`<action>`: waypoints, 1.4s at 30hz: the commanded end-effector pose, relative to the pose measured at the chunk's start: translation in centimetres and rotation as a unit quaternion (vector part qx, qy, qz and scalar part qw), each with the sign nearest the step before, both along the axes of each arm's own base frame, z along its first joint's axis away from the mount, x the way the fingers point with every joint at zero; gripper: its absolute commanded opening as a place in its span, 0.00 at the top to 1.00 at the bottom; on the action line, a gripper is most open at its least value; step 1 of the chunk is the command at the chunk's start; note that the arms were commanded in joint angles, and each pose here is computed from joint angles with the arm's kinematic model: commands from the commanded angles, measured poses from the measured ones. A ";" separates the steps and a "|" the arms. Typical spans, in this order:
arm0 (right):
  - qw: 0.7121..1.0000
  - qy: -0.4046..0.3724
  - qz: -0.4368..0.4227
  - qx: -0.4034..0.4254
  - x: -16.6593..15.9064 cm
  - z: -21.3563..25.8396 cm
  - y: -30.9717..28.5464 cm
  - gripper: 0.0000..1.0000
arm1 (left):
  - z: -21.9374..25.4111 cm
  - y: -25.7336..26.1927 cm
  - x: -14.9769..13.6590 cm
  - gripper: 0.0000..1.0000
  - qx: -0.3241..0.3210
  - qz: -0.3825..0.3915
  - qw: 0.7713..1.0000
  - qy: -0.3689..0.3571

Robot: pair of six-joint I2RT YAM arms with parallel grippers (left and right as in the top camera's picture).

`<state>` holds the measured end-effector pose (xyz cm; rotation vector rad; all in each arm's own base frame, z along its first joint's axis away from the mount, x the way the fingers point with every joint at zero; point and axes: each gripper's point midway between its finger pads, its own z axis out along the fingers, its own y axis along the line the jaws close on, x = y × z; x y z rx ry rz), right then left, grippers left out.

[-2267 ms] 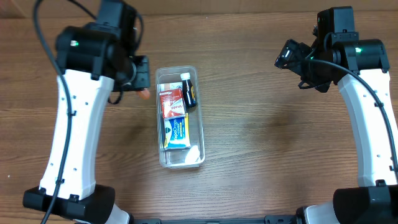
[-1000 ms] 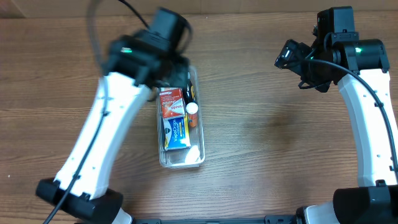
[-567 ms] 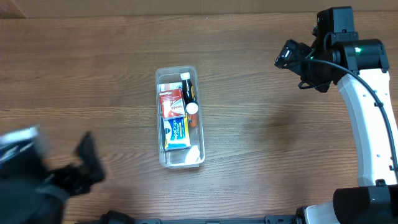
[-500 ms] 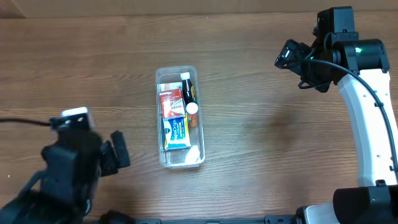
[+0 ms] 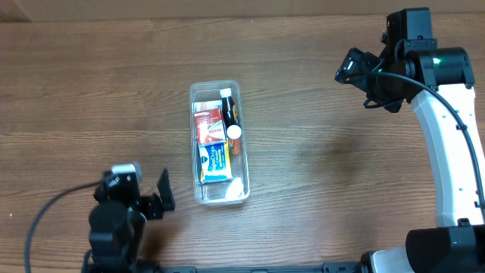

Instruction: Pack container

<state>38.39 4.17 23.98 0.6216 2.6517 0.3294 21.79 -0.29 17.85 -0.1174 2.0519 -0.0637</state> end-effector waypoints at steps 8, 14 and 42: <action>1.000 -0.008 -0.002 0.002 0.1 0.5 0.0 0.00 | -6.6 -1.2 -1.2 0.00 -0.008 -0.040 0.999 -0.017; 1.000 -0.008 -0.002 0.002 0.1 0.5 0.0 0.00 | -9.1 -0.8 -1.7 0.00 -0.001 -0.029 0.999 0.024; 0.894 -0.434 0.004 -0.111 -15.3 -7.0 -3.4 0.00 | -9.1 -0.8 -1.7 0.00 -0.001 -0.029 0.999 0.024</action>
